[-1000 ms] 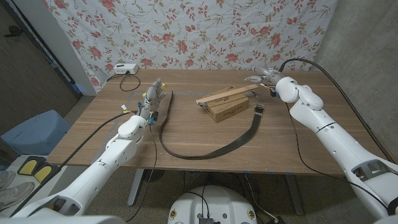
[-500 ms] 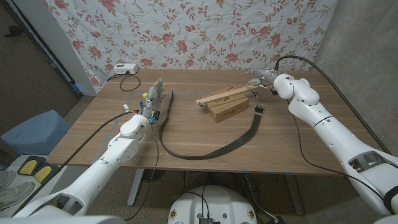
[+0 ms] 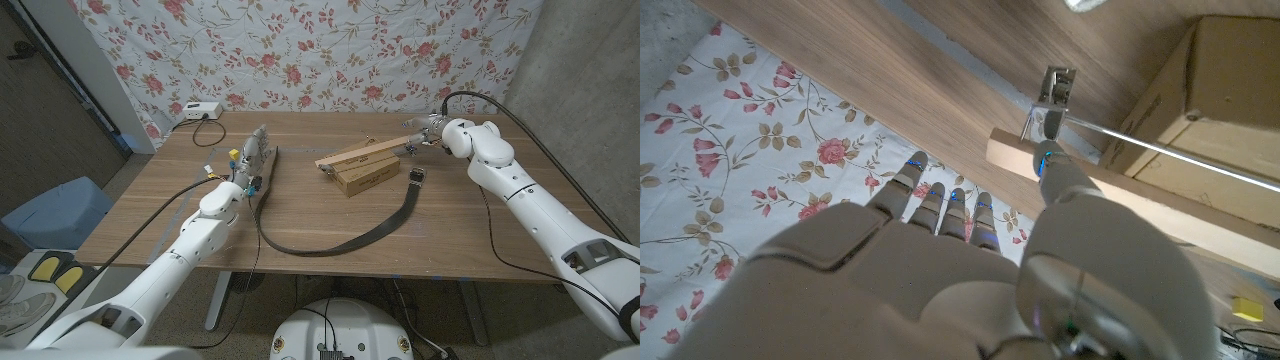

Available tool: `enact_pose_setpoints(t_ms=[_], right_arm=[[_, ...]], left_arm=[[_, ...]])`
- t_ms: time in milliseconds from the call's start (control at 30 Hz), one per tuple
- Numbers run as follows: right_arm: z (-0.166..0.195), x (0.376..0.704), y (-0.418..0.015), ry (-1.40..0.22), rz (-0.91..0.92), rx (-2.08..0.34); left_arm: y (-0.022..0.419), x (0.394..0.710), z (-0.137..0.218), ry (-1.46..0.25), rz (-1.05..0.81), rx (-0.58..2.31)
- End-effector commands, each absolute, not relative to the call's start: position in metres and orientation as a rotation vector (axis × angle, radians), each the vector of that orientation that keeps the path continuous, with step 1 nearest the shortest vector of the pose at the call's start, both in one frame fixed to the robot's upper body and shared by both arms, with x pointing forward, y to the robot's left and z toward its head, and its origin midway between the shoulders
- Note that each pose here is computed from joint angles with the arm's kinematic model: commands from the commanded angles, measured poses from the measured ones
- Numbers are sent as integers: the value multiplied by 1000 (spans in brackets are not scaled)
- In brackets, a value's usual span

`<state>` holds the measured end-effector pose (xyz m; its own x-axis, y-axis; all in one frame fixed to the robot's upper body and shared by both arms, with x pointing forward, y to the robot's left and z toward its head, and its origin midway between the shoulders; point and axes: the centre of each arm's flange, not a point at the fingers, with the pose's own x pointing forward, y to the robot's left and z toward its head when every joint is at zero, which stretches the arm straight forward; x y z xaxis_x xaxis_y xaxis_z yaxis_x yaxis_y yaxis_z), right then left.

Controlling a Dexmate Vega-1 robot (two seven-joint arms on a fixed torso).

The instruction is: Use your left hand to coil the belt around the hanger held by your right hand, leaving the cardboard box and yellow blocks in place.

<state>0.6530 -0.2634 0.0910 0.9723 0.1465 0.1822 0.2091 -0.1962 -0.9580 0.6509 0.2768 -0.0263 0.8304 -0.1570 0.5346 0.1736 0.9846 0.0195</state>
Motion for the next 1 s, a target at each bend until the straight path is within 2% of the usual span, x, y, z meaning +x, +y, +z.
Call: enact_pose_setpoints(t_ms=[33,500,1000], right_arm=[[83,662,-259,-232,-42,-1871],[83,672,-231,-242,94,-1931],[72,673,-215,-247,109,-2036]], left_arm=[[268,653,-25,-563,-181,-39],[270,645,-30,-555,-151,-54],[265,646,-29,-558,-153,-57]])
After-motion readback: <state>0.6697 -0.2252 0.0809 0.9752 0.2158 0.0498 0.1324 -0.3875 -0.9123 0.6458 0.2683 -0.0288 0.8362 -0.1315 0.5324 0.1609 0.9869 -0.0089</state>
